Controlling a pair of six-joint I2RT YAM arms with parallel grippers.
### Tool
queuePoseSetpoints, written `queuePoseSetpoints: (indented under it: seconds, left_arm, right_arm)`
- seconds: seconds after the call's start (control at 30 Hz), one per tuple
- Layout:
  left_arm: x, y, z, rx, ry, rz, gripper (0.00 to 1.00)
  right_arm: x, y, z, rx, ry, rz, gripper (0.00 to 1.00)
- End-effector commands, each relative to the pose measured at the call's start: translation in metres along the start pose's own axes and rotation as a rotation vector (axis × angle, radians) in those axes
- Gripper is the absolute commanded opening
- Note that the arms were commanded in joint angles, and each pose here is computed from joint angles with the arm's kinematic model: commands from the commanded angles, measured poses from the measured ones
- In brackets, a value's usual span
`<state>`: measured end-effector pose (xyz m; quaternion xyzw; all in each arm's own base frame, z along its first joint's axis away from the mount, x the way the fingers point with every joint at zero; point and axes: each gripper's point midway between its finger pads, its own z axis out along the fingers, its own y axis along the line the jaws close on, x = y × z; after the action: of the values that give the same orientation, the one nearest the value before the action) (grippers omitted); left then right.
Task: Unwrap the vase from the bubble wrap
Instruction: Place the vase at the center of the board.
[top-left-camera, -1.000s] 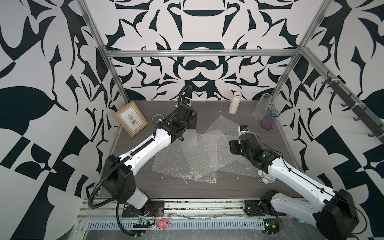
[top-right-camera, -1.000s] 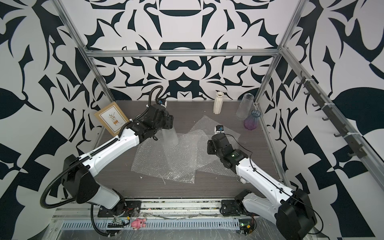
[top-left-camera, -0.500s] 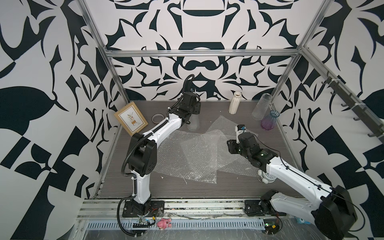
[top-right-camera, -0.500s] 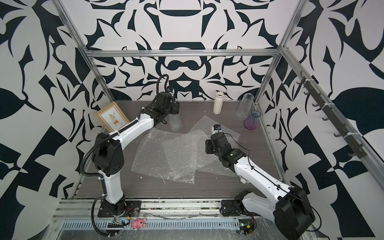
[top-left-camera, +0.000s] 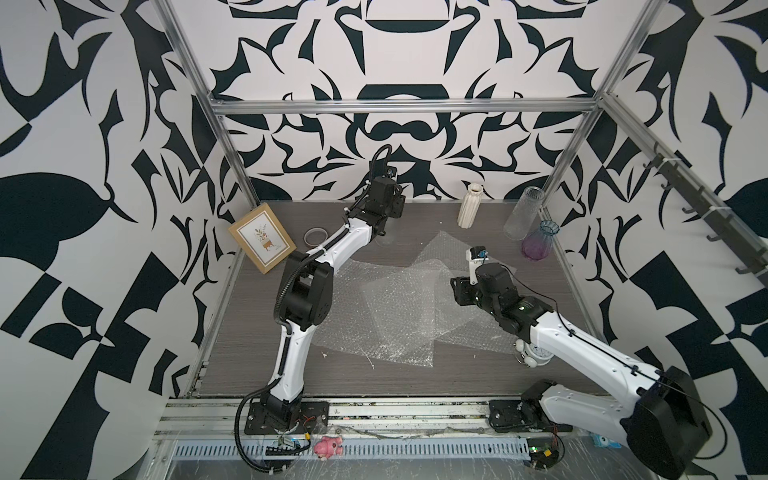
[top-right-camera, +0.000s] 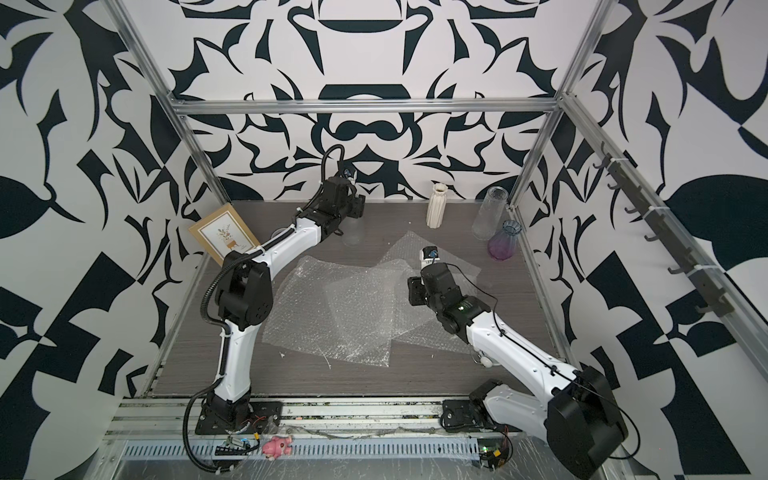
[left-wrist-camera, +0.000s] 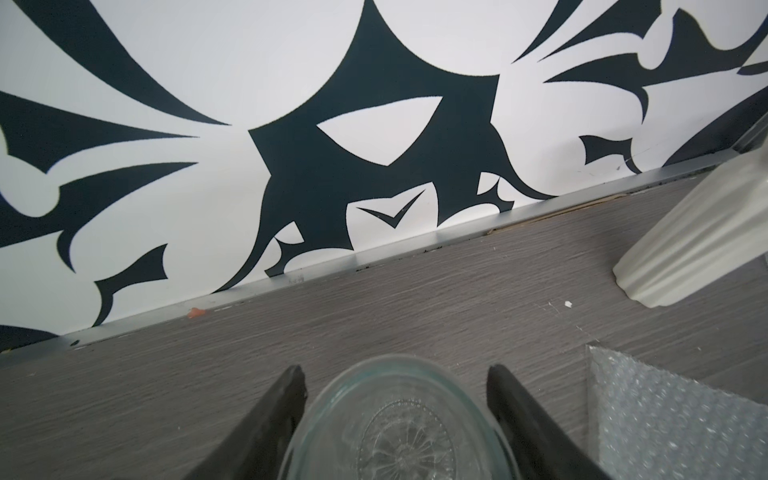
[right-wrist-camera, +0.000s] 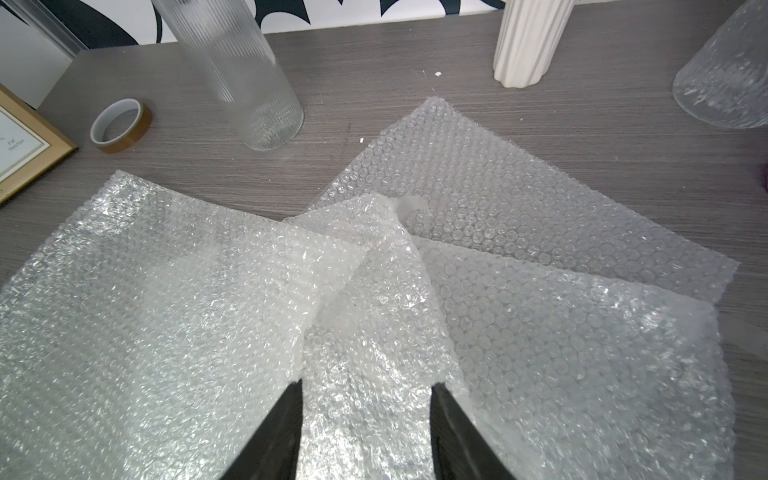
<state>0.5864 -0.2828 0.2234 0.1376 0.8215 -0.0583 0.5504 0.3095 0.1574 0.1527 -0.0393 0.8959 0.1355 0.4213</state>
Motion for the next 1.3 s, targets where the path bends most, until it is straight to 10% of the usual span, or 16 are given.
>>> queuePoseSetpoints:
  seconds: [0.0,0.43,0.97,1.27]
  left_arm:
    - [-0.054,0.008,-0.002,-0.004,-0.169,-0.026,0.39]
    - [-0.039,0.014,0.016,-0.002,-0.125,-0.075,0.51]
    - [-0.041,0.016,0.002,0.036,-0.079,-0.121,1.00]
    - [-0.069,0.019,-0.030,0.056,-0.101,-0.145,0.99]
  right_arm:
    - [-0.025,0.007,-0.004,-0.017,-0.075,-0.022,0.52]
    - [-0.025,0.002,-0.006,0.005,-0.085,-0.023,0.54]
    - [-0.026,-0.004,-0.014,0.034,-0.092,0.015,0.61]
    - [-0.026,-0.005,-0.021,0.033,-0.079,0.013,0.68]
